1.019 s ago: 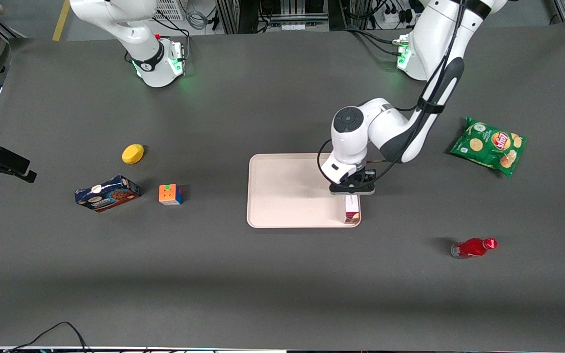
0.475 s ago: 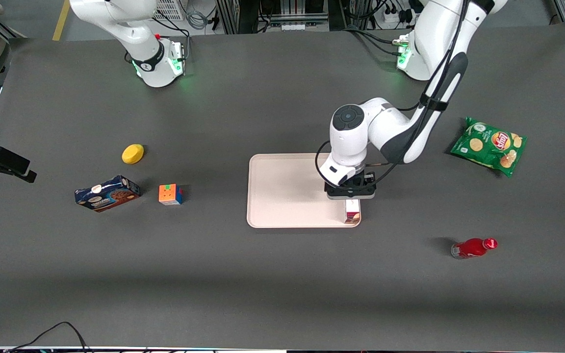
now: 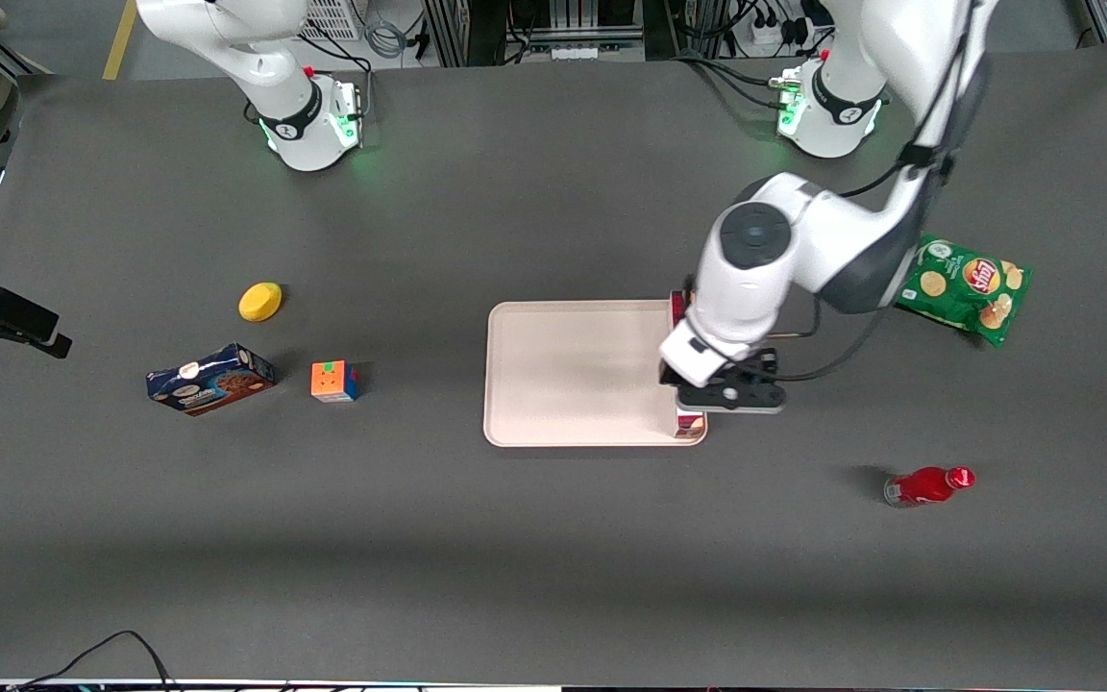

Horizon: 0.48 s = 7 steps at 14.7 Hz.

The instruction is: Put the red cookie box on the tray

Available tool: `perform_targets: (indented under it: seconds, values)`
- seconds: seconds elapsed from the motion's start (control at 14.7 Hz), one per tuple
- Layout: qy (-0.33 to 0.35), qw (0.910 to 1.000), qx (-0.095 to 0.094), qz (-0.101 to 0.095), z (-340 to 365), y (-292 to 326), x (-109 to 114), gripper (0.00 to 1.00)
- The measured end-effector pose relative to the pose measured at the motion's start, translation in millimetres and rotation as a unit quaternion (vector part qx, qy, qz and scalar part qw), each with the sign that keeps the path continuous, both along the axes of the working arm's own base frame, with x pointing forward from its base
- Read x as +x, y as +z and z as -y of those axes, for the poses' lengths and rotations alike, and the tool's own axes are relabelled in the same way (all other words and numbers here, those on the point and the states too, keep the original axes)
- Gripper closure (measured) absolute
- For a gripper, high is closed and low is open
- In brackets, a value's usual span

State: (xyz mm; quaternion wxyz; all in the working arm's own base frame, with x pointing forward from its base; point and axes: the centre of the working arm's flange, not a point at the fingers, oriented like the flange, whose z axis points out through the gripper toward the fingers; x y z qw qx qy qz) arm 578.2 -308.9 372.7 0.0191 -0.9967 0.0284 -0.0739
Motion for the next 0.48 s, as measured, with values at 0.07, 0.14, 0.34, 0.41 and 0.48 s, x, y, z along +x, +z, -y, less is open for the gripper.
perform_targets:
  seconds: [0.07,0.14,0.34,0.41,0.48]
  values:
    - [-0.004,0.9999,-0.008,-0.005,-16,20,7,0.00]
    - [-0.005,0.9998,-0.016,-0.012,-36,41,13,0.00]
    - [-0.021,0.9990,-0.018,-0.036,-108,105,18,0.00]
    - [-0.022,0.9987,-0.013,-0.044,-131,127,16,0.00]
    - [-0.015,0.9985,-0.010,-0.052,-152,147,13,0.00]
